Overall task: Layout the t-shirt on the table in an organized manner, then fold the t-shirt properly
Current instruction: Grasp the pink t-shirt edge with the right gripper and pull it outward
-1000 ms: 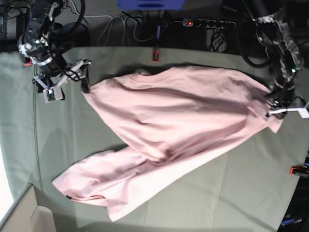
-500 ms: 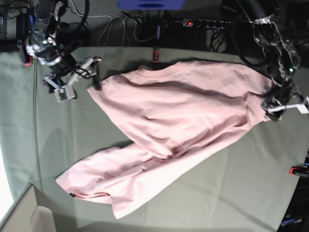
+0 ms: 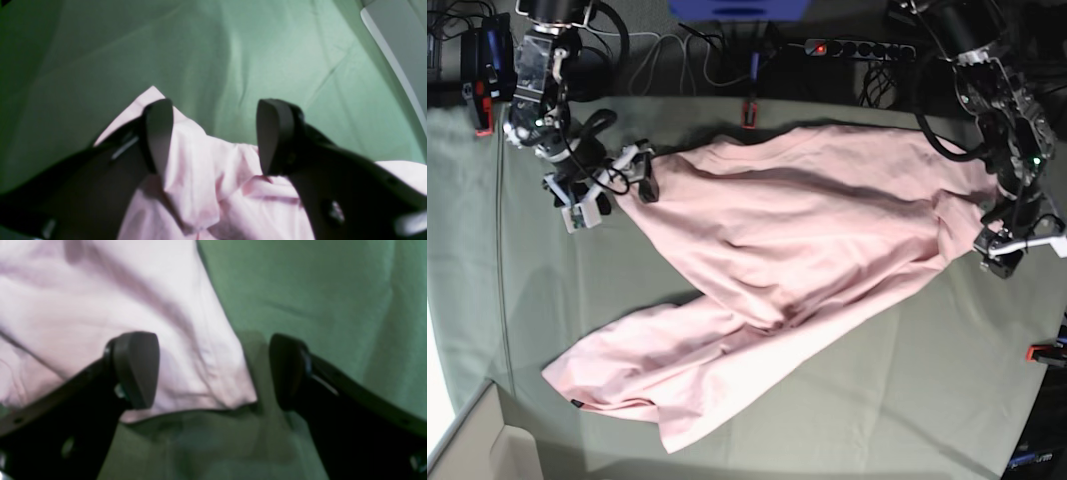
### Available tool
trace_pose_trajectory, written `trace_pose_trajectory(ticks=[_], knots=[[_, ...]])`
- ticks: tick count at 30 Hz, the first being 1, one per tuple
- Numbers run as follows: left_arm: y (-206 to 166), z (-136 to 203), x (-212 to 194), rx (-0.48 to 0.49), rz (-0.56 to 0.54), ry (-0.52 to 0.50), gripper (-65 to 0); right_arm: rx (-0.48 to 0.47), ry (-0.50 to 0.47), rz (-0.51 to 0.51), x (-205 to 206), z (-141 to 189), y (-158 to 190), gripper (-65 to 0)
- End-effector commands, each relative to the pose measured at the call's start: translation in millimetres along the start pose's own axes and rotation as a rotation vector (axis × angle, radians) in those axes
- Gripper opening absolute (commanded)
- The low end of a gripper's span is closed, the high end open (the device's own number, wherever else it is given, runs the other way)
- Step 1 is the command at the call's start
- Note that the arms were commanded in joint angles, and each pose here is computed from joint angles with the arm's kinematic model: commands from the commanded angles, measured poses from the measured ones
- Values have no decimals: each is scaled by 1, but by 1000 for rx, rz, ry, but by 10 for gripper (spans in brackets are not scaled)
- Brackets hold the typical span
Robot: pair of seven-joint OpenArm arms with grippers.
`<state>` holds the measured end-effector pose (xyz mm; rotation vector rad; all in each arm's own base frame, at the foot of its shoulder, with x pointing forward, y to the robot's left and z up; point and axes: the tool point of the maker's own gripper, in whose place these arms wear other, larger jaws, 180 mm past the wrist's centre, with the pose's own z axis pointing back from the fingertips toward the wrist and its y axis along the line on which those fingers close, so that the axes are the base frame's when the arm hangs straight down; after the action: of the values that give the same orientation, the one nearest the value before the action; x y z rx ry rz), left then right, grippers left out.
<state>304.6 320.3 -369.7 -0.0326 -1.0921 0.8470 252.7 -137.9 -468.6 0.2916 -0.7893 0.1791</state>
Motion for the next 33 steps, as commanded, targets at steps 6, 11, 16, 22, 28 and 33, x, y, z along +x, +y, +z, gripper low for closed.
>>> trace_pose_trajectory(ticks=[6,11,16,22,28,33], knots=[[-16,-8,21,-31,11,-57,-265,66,-4,43,4,-6,23,-202],[-28,-19,13,-47,19,-28,-266,95,3,60,5,-10,34,-507],[-56,-32,-10,-100,-21,37,-266,70,17,72,-1,-3,21,-650],[-92,-30,-28,-182,-63,77,-266,-162,-62,102,31,46,-71,-650],[-106,-28,-36,-213,-79,91,-264,-410,-175,100,79,106,-162,-650],[-116,-26,-47,-236,-95,114,-261,-500,-217,12,92,121,-215,-650]])
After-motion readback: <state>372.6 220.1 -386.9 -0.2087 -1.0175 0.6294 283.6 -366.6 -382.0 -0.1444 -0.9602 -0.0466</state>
